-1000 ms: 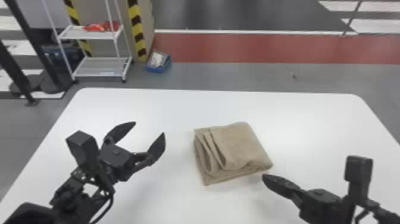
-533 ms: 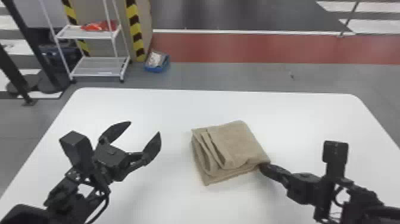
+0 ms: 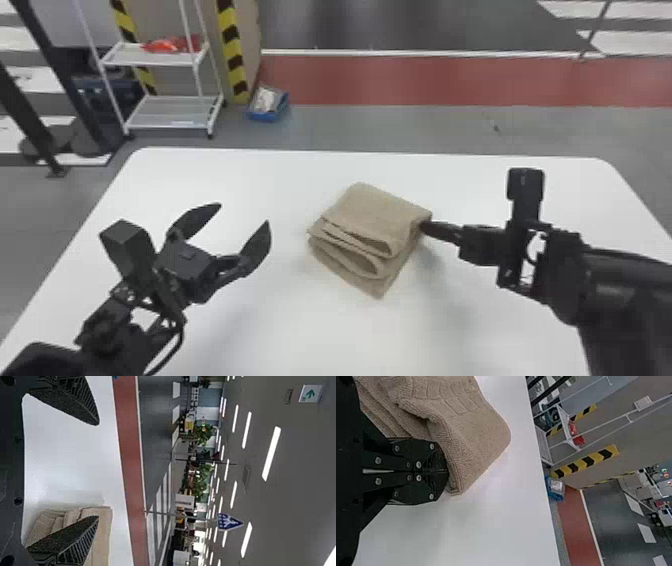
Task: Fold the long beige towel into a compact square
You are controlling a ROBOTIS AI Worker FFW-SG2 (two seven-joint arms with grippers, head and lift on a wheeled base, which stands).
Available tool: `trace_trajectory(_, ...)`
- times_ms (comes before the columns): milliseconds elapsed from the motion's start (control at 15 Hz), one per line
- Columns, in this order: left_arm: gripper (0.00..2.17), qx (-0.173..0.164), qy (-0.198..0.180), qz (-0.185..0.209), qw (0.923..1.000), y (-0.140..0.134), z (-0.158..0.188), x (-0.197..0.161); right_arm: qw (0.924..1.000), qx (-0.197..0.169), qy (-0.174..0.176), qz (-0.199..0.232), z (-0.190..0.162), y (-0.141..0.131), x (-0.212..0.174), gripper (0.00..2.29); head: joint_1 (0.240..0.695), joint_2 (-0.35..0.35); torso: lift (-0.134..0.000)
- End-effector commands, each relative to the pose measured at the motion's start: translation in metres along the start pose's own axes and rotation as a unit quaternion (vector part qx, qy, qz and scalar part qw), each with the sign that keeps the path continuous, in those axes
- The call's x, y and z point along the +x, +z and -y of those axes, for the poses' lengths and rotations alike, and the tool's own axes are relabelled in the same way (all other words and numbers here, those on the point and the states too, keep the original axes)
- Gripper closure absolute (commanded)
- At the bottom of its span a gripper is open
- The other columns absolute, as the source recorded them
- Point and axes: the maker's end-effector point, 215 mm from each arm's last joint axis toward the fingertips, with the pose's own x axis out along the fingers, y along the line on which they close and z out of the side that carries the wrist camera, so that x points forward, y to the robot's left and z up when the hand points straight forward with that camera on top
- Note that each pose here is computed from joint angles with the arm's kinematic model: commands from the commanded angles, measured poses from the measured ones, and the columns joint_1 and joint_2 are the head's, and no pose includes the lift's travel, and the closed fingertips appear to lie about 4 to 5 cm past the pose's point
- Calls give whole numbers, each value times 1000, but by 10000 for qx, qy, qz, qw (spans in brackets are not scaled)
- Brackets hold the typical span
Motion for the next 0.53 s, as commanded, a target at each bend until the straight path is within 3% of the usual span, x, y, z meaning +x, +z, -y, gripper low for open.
trace_trajectory(0,36,9,45,71,10000,0,-7,1,9999,96,46,-56,5,-19,-4,1767,695,17,-124)
trace_trajectory(267,39,42,32,232,9997,1,-9,16,9966,564,-108,591,57,-21,-93,1771,695,14,-124)
trace_trajectory(467,53,6,-15,168,9999,-9,-4,31,9874,521,-509,1405,123,-2,-187,1666,695,-82,-124)
